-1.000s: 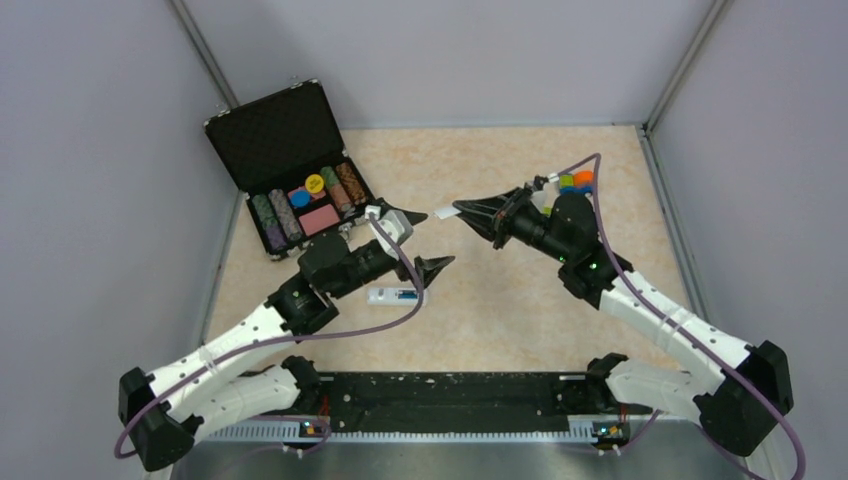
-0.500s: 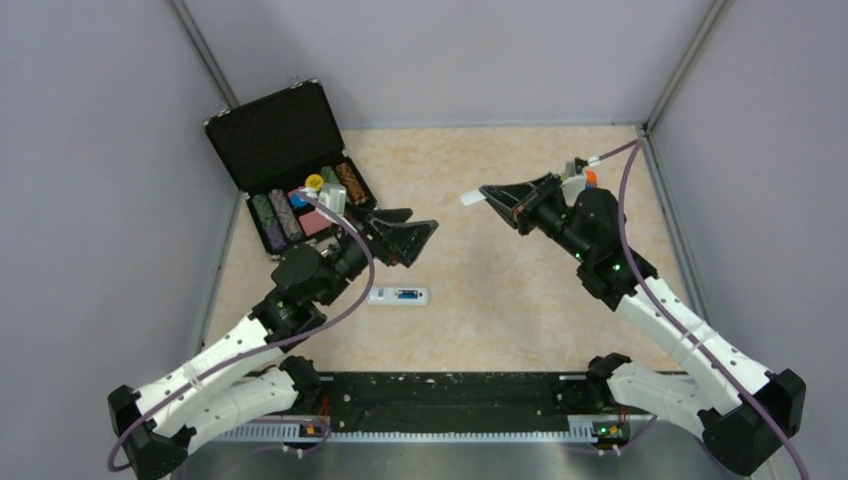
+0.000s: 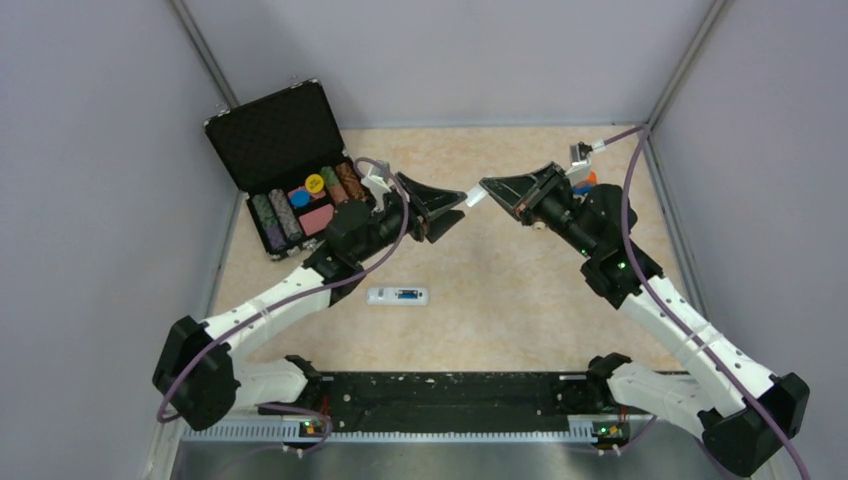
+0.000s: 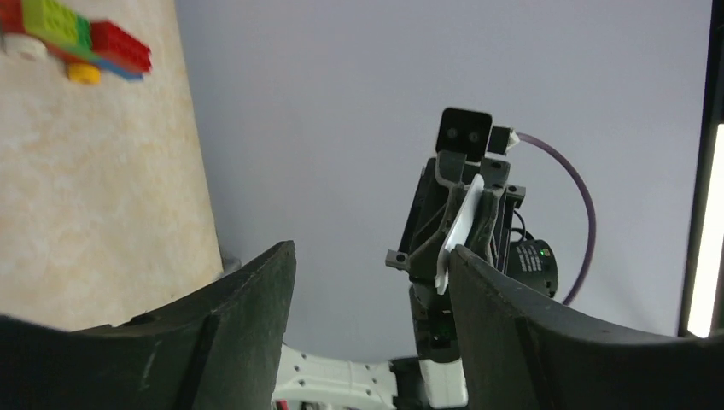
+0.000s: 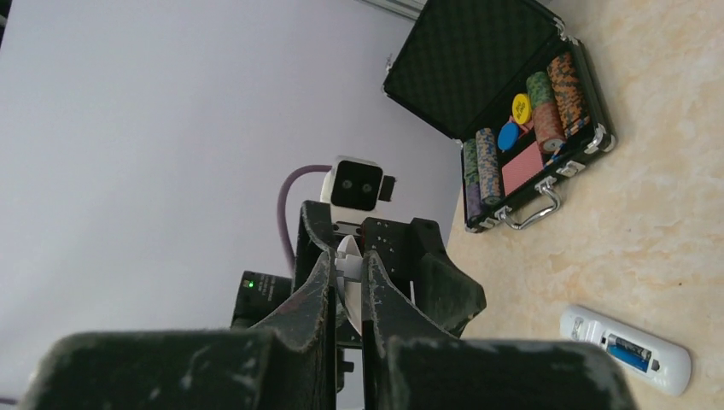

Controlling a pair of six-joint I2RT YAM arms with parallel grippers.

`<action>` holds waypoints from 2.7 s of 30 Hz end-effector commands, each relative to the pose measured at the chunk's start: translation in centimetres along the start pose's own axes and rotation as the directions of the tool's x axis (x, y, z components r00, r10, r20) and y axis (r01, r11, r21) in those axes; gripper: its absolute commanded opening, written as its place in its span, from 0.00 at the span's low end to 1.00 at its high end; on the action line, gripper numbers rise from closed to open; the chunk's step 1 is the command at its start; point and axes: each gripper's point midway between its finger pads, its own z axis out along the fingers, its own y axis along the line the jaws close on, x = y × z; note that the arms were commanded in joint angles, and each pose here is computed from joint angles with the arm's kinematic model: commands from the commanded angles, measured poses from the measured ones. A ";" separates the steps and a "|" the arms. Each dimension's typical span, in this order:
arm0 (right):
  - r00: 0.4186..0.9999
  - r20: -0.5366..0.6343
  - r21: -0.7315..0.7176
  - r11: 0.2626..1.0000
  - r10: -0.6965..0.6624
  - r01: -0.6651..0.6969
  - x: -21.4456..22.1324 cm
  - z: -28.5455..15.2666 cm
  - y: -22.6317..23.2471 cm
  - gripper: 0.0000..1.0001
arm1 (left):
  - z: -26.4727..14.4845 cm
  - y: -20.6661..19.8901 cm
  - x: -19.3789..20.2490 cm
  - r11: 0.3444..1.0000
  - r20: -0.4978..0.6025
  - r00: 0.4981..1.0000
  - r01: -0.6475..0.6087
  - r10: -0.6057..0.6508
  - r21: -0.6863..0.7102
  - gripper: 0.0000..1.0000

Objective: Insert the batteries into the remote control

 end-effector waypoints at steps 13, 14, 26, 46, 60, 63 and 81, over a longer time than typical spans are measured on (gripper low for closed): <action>0.998 0.017 -0.112 0.992 -0.064 0.066 -0.7 -0.3 2.8 0.00 | -0.1 -7.7 2.1 0.979 -0.158 0.987 0.020 0.012 0.202 0.42; 0.998 0.014 -0.110 0.992 -0.064 0.065 -0.7 -0.3 2.7 0.00 | -0.1 -7.6 2.1 0.980 -0.159 0.987 0.021 0.012 0.200 0.38; 0.996 -0.051 -0.016 0.998 -0.067 0.067 0.6 -0.6 0.4 0.46 | 0.2 -6.0 2.2 0.983 -0.170 0.976 -0.115 0.139 0.144 0.00; 0.780 -0.495 -0.153 0.922 -0.383 0.355 5.7 -2.9 -2.6 0.57 | -5.2 -0.9 2.8 0.951 -0.491 0.823 -0.307 0.286 0.041 0.00; 0.774 -0.536 -0.158 0.941 -0.337 0.300 6.9 -2.6 -4.3 0.33 | -5.5 -0.8 3.4 0.960 -0.541 0.800 -0.272 0.260 0.059 0.00; 0.779 -0.536 -0.181 0.946 -0.325 0.270 7.2 -2.6 -4.0 0.34 | -5.4 -0.9 3.4 0.963 -0.543 0.800 -0.260 0.254 0.067 0.00; 0.800 -0.527 -0.224 0.955 -0.287 0.195 7.6 -2.6 -3.1 0.14 | -5.4 -0.1 3.4 0.966 -0.544 0.803 -0.254 0.241 0.052 0.00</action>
